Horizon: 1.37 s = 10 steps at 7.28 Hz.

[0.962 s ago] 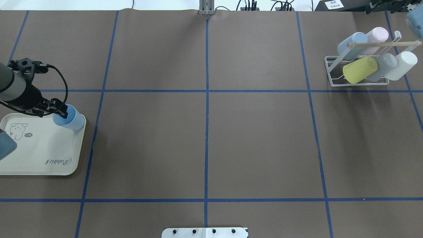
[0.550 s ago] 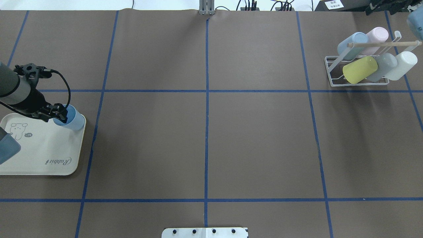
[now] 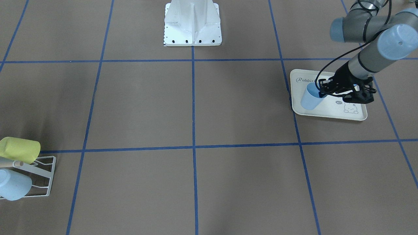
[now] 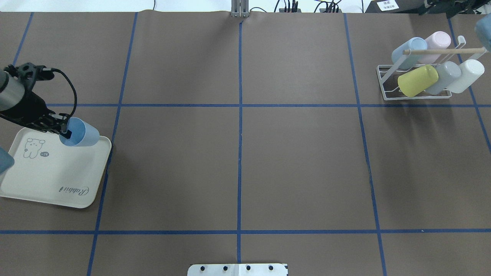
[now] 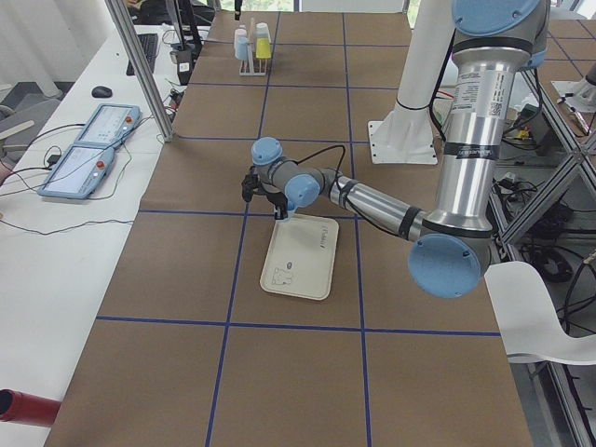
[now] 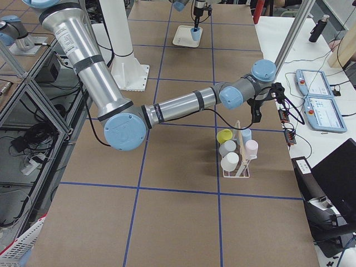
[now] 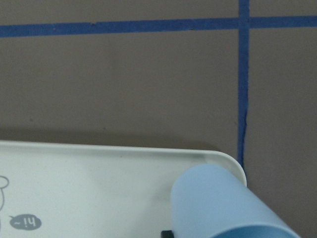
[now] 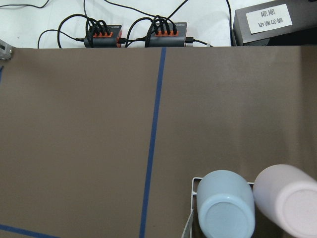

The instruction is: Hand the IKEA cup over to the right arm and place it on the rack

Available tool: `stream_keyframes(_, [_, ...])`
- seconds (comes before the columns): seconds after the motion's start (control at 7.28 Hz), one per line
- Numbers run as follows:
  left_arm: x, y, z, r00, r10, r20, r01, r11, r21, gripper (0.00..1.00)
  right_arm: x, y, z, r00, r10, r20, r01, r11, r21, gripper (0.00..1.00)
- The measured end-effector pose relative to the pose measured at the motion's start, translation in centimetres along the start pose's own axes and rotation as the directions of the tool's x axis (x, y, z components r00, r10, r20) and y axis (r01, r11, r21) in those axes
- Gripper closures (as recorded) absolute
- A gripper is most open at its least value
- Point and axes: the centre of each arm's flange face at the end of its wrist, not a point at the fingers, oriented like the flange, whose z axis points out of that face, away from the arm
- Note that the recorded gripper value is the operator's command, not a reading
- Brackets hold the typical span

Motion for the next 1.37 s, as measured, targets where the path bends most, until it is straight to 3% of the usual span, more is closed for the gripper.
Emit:
stream_keyframes(0.41, [9.4,0.0,-8.0,0.993,-0.110,-0.032,0.111,0.993,0.035,1.00,-6.5,6.3,-1.0,0.997,0.055,0.061,-0.056,0.998,0.008,0.01])
stream_keyframes(0.69, [17.2,1.5,-8.8,0.990,-0.115,-0.087,0.118,0.992,0.034,1.00,-12.9,9.9,-1.0,0.991,0.097,0.096,-0.099,0.995,0.017,0.01])
stream_keyframes(0.96, [24.9,4.4,-8.5,0.963,-0.194,-0.187,0.193,0.981,-0.024,1.00,-19.8,13.9,-0.5,0.978,0.137,0.157,-0.141,0.990,0.013,0.01])
stream_keyframes(1.1, [27.7,5.8,-8.6,0.934,-0.239,-0.264,0.230,0.971,-0.067,1.00,-23.1,16.1,0.3,0.964,0.144,0.225,-0.150,0.989,0.009,0.01])
stream_keyframes(1.24, [29.2,6.7,-9.0,0.902,-0.247,-0.354,0.231,0.969,-0.089,1.00,-25.9,18.4,1.1,0.933,0.157,0.324,-0.167,0.986,0.003,0.02])
stream_keyframes(1.37, [30.0,7.5,-9.5,0.855,-0.257,-0.450,0.233,0.966,-0.109,1.00,-27.9,20.4,1.1,0.882,0.181,0.435,-0.192,0.981,-0.017,0.03])
